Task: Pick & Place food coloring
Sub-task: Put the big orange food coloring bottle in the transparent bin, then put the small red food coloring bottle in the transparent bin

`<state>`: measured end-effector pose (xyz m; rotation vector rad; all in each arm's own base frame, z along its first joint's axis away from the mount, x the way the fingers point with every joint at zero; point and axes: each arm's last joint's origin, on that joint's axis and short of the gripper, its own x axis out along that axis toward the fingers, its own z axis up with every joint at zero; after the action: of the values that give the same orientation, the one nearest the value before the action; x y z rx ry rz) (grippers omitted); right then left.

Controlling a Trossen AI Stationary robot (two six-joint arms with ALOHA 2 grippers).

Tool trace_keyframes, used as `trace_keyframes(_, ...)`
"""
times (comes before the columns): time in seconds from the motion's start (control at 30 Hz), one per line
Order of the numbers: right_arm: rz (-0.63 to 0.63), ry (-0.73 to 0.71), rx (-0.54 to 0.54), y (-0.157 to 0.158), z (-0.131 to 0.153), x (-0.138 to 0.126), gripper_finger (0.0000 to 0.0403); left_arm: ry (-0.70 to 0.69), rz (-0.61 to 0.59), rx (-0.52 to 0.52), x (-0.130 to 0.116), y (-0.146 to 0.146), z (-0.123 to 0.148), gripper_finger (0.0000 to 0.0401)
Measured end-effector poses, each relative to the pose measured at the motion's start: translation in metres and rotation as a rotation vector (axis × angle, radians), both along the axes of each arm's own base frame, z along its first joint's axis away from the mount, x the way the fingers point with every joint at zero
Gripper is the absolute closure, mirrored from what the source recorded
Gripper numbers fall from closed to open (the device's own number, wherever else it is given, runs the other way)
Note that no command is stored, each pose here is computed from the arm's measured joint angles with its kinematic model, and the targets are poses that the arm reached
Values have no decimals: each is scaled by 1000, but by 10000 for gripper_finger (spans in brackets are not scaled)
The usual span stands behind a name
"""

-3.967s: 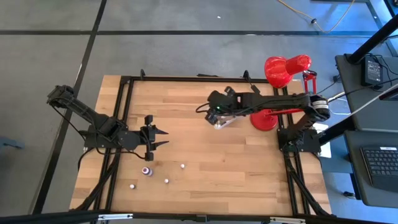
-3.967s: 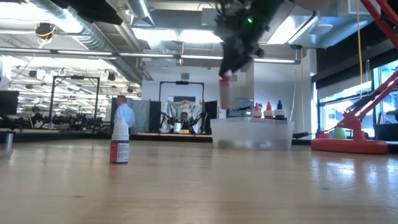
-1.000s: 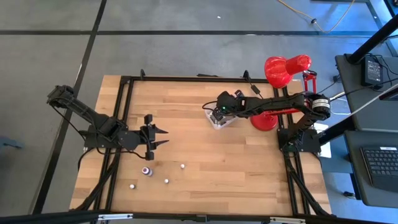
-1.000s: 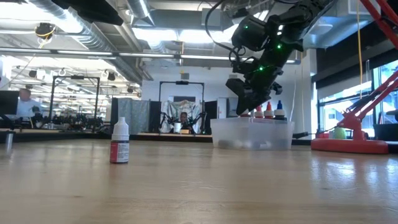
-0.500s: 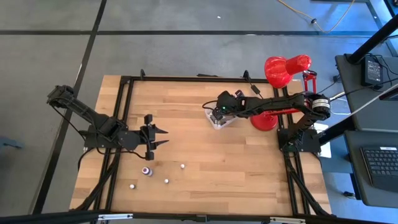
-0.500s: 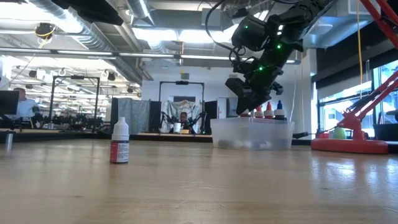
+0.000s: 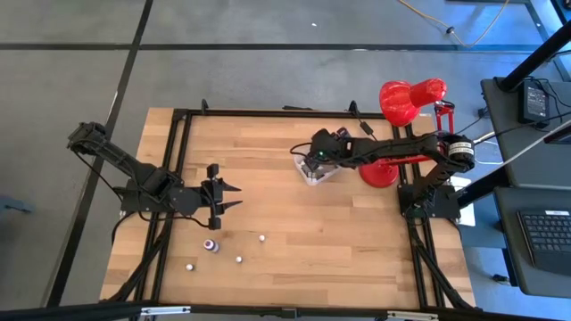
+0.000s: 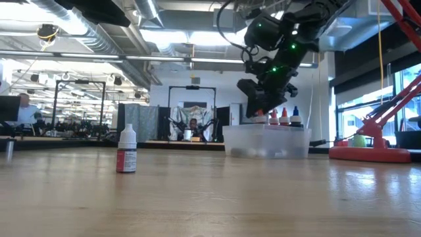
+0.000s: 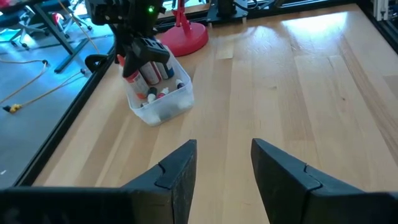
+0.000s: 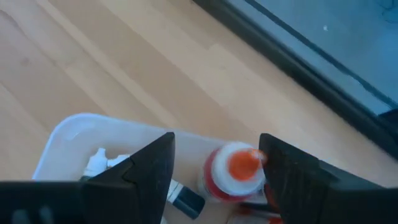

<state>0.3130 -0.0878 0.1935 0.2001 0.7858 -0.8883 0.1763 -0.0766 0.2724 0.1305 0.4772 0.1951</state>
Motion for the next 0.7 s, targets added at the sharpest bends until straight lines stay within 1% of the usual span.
trace_keyframes(0.23, 52, 13, -55, -3, 21, 10, 167, 1, -2, 0, 0, 0, 0, 250)
trace_keyframes(0.33, 61, -13, -69, -4, 33, 15, 166, 1, -2, -1, 0, 0, 0, 249)
trace_keyframes(0.4, 95, -35, -79, -1, 43, 21, 166, 1, -2, -2, 0, 0, 0, 249)
trace_keyframes(0.47, 180, -55, -71, 8, 53, 28, 166, 0, -2, -3, 0, 0, 0, 251)
trace_keyframes(0.5, 245, -66, -60, 14, 58, 32, 166, -3, -4, -6, 0, 0, 0, 252)
trace_keyframes(0.6, 476, -145, -7, 44, 68, 44, 166, -12, -21, -24, 1, -1, 1, 252)
trace_keyframes(0.7, 724, -252, 60, 81, 75, 53, 166, -29, -21, -33, 2, -2, 3, 250)
